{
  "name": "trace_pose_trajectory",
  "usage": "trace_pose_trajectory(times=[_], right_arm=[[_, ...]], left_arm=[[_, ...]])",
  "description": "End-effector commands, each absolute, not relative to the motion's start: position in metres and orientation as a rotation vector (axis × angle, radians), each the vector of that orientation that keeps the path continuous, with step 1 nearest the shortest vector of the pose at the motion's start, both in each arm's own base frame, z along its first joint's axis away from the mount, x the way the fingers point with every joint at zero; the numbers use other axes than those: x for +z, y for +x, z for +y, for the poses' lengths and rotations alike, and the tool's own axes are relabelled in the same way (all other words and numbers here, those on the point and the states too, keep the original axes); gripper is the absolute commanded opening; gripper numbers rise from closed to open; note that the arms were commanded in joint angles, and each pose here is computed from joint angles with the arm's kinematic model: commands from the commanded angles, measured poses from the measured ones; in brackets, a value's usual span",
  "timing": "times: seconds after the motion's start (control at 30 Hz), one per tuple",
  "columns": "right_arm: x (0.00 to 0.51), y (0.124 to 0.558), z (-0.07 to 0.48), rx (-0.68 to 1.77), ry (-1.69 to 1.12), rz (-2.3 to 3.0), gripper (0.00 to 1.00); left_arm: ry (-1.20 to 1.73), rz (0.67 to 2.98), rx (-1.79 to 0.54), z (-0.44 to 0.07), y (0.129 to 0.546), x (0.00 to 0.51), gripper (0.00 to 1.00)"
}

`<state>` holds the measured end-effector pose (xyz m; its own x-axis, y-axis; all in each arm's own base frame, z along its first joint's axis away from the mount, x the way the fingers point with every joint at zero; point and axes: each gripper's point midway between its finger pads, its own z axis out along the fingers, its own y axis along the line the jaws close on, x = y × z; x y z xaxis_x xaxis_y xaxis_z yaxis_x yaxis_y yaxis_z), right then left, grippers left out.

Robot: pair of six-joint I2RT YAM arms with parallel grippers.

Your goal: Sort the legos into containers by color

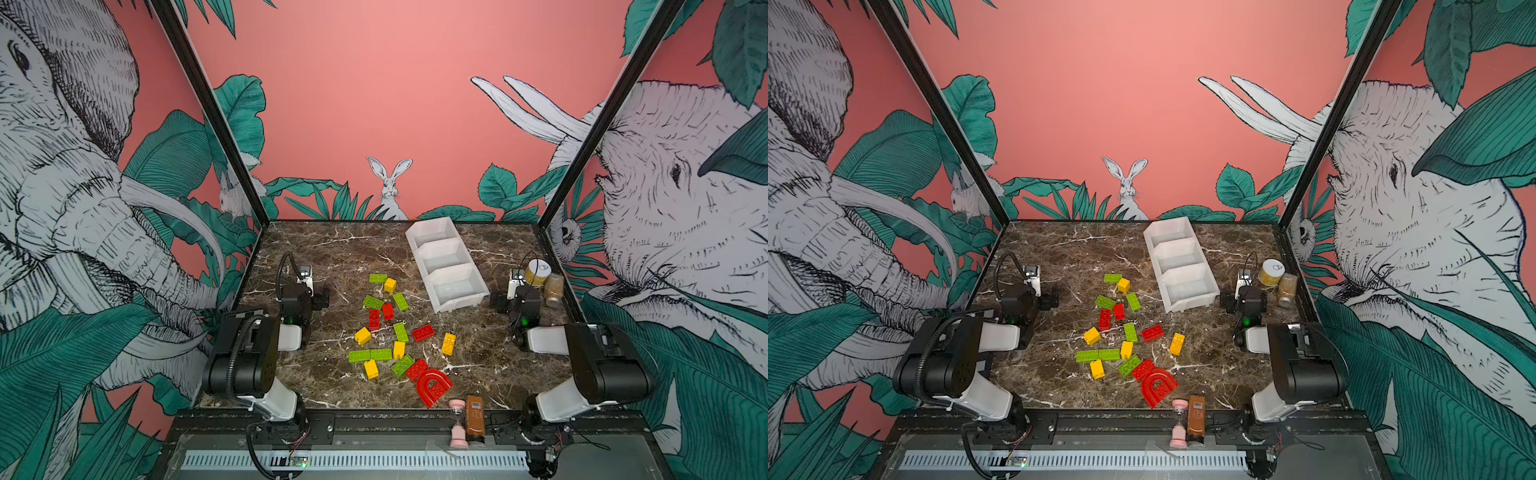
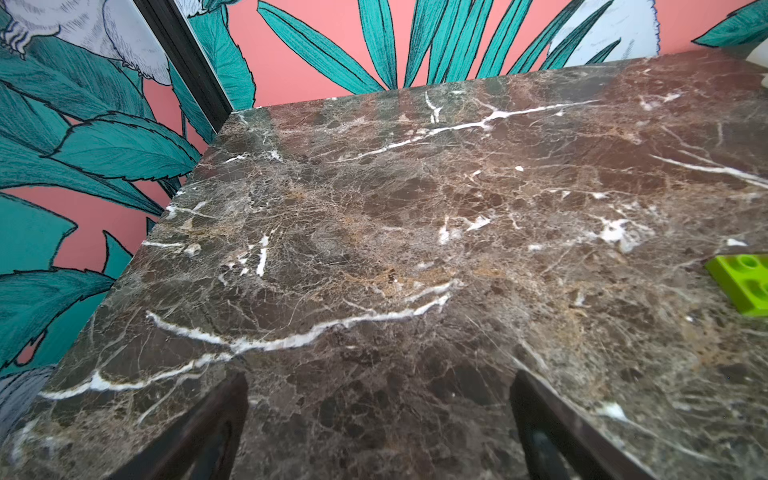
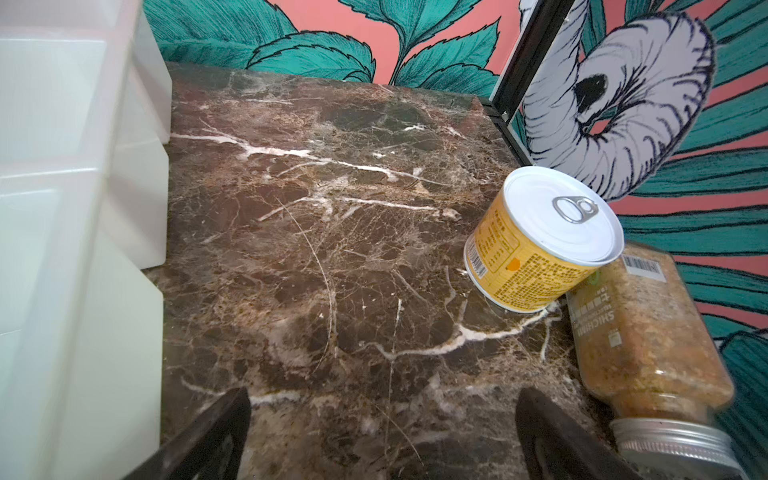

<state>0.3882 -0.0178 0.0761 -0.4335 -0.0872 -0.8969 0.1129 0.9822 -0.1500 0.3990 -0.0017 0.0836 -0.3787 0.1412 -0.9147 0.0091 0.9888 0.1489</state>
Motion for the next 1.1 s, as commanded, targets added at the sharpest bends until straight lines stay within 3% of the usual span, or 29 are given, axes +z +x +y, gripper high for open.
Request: trace_pose_trajectory(times=[0.0, 0.87, 0.97, 1.07], right_arm=[[0.092, 0.395, -0.017, -0.220, 0.018, 1.947, 0.98], [0.094, 0.395, -0.017, -0.219, 0.017, 1.941, 0.97], [0.110, 0.403, -0.013, -0.207, -0.015, 1.991, 0.93], [0.157, 0.402, -0.011, -0.170, 0.023, 2.052, 0.92]], left_arm=[[0.108, 1.919, 0.142, -0.003, 0.402, 0.096, 0.99], [0.108, 1.919, 0.142, -0.003, 0.402, 0.096, 0.99], [0.106, 1.901, 0.142, -0.003, 0.403, 0.100, 0.99], [0.119, 1.970, 0.162, -0.004, 0.407, 0.124, 0.99]])
